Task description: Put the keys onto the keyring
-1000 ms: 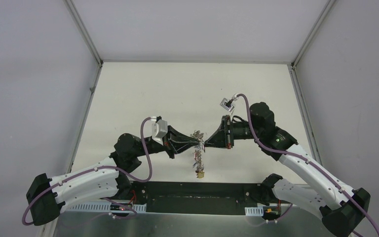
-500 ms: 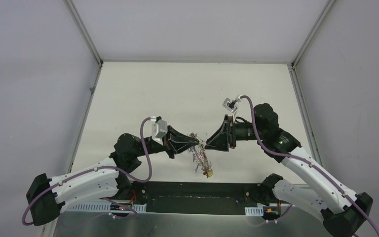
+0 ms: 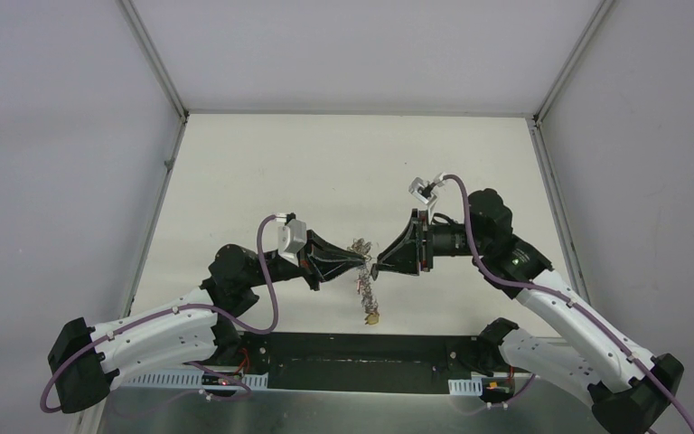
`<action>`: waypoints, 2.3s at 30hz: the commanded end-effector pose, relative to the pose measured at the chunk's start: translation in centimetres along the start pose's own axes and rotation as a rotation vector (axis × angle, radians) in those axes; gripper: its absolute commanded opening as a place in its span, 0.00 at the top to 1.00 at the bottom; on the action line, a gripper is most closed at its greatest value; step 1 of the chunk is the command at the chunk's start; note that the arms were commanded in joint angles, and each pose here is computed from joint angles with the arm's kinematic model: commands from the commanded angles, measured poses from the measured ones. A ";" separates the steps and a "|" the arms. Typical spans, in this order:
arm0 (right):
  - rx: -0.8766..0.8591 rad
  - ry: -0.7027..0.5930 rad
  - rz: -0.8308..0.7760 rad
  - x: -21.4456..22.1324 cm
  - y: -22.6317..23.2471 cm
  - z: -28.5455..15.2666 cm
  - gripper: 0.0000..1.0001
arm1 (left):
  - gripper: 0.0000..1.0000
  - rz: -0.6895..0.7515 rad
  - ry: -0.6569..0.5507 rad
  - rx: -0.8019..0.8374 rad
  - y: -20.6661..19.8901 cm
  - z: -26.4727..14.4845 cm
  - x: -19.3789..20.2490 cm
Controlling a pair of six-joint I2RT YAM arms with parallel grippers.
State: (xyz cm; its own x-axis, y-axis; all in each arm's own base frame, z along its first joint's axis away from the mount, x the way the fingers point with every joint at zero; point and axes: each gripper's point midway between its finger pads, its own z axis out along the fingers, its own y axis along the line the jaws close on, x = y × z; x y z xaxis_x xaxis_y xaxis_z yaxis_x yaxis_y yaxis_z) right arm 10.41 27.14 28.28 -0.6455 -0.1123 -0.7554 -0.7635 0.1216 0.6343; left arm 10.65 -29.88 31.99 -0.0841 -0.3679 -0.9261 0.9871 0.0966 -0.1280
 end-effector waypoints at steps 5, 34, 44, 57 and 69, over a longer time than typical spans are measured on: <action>-0.047 -0.048 -0.061 -2.1 1.5 -0.1 0.75 | 1.00 0.065 -0.107 0.032 -0.8 0.2 -3.4; -0.063 -0.031 -0.019 -1.6 1.0 0.5 0.81 | 1.00 0.071 -0.100 0.042 -1.0 0.3 -3.4; -0.061 -0.012 0.010 -1.2 0.5 0.8 1.00 | 1.00 0.073 -0.100 0.042 -1.0 0.2 -3.5; -0.047 0.004 0.042 -0.1 -0.4 1.0 1.00 | 1.00 0.076 -0.108 0.045 -1.1 0.2 -3.7; -0.071 0.023 0.072 0.5 -0.7 1.4 1.00 | 1.00 0.074 -0.111 0.043 -1.0 0.2 -3.7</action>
State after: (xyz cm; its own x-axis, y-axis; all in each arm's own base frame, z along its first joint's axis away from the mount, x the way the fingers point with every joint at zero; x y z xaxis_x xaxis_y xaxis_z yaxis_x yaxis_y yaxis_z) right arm 10.71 28.25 27.18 -0.7019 -0.1283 -0.7006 -0.7117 0.0859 0.6973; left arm 10.67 -30.00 31.25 -0.0995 -0.3420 -0.9344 0.9852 0.0976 -0.1406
